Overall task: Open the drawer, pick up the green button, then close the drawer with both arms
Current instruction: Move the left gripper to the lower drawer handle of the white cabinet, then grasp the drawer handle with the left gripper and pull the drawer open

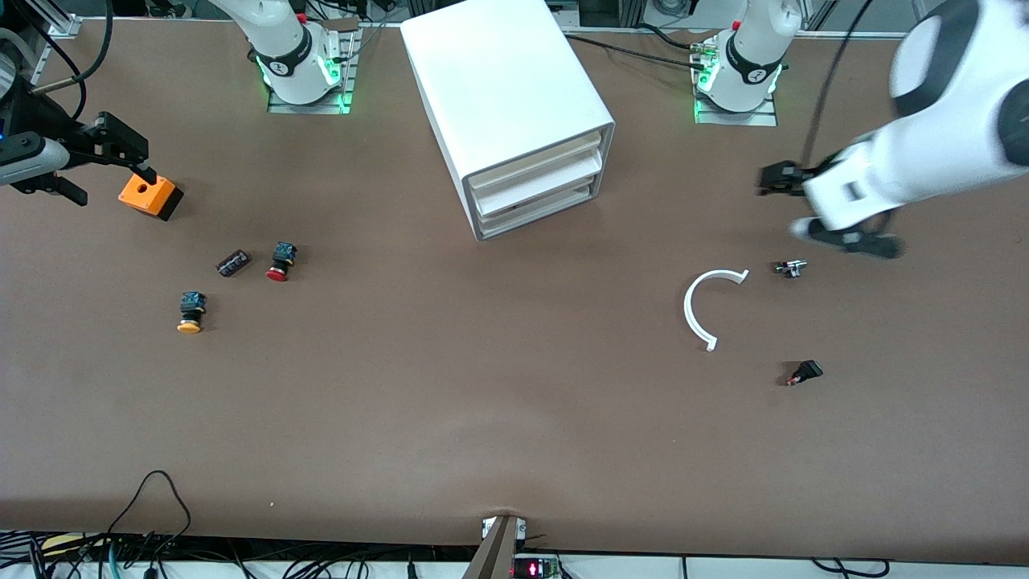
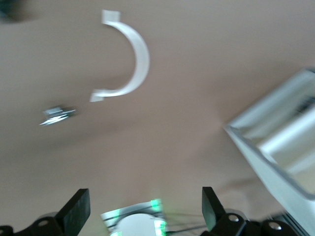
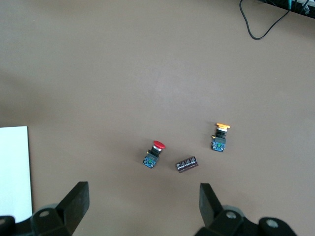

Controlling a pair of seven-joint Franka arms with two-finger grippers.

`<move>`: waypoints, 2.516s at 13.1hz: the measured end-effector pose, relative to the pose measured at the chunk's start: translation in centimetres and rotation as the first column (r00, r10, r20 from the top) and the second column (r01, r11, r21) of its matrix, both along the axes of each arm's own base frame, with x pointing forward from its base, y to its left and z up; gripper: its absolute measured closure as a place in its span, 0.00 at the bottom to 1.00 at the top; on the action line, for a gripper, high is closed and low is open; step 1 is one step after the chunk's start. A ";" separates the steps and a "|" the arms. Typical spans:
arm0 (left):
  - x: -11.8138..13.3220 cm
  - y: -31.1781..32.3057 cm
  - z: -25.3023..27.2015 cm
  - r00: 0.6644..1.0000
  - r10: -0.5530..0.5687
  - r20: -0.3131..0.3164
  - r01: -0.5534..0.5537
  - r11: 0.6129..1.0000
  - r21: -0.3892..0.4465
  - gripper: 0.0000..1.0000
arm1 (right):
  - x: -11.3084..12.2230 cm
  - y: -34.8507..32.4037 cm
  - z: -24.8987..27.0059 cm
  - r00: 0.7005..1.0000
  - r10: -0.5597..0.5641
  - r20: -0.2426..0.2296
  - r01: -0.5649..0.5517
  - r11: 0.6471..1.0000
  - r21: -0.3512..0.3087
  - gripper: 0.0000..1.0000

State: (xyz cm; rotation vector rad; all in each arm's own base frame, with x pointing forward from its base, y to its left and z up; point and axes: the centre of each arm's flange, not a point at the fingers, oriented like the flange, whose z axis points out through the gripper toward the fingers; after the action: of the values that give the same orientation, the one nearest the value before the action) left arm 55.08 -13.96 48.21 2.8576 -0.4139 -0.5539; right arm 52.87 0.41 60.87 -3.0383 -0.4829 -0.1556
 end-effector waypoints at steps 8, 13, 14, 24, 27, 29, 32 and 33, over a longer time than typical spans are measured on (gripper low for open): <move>3.1 -12.2 -19.0 0.982 -0.187 0.010 0.155 0.777 -0.610 0.00 | 0.5 0.1 -1.1 1.000 -0.001 -0.020 0.001 1.000 -0.003 0.00; 1.0 -13.0 -28.6 0.990 -0.111 0.092 0.138 0.548 -0.825 0.08 | 1.3 0.2 -2.6 0.999 -0.010 -0.042 0.009 1.000 -0.006 0.00; 0.0 -13.0 -30.6 0.993 -0.082 0.087 0.116 0.504 -0.856 0.11 | 1.5 0.3 -2.9 0.999 -0.029 -0.046 0.028 1.000 -0.006 0.00; -7.2 -16.1 -36.3 0.999 -0.023 -0.041 -0.029 0.394 -0.919 0.44 | 2.1 5.5 -4.6 0.979 -0.186 -0.081 0.186 0.983 -0.010 0.01; -8.4 -17.1 -36.4 0.999 -0.030 -0.045 -0.030 0.372 -0.928 0.49 | 2.5 7.7 -5.7 0.967 -0.238 -0.092 0.238 0.971 -0.013 0.01; -9.1 -17.6 -36.6 0.998 -0.046 -0.040 -0.020 0.363 -0.932 0.58 | 2.5 8.4 -5.8 0.962 -0.256 -0.091 0.256 0.967 -0.012 0.01; -10.2 -18.1 -37.3 0.997 -0.070 -0.026 0.000 0.352 -0.936 0.77 | 2.5 8.7 -5.8 0.961 -0.262 -0.091 0.263 0.965 -0.012 0.01; -10.3 -18.1 -37.3 0.997 -0.069 -0.024 0.001 0.346 -0.938 0.87 | 2.5 8.7 -5.7 0.961 -0.261 -0.089 0.261 0.965 -0.011 0.01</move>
State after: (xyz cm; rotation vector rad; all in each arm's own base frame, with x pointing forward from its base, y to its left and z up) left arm 44.81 -32.09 10.93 1.6610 -0.5477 -0.2382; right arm 55.35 9.11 55.14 -3.0782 -0.0729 -0.0299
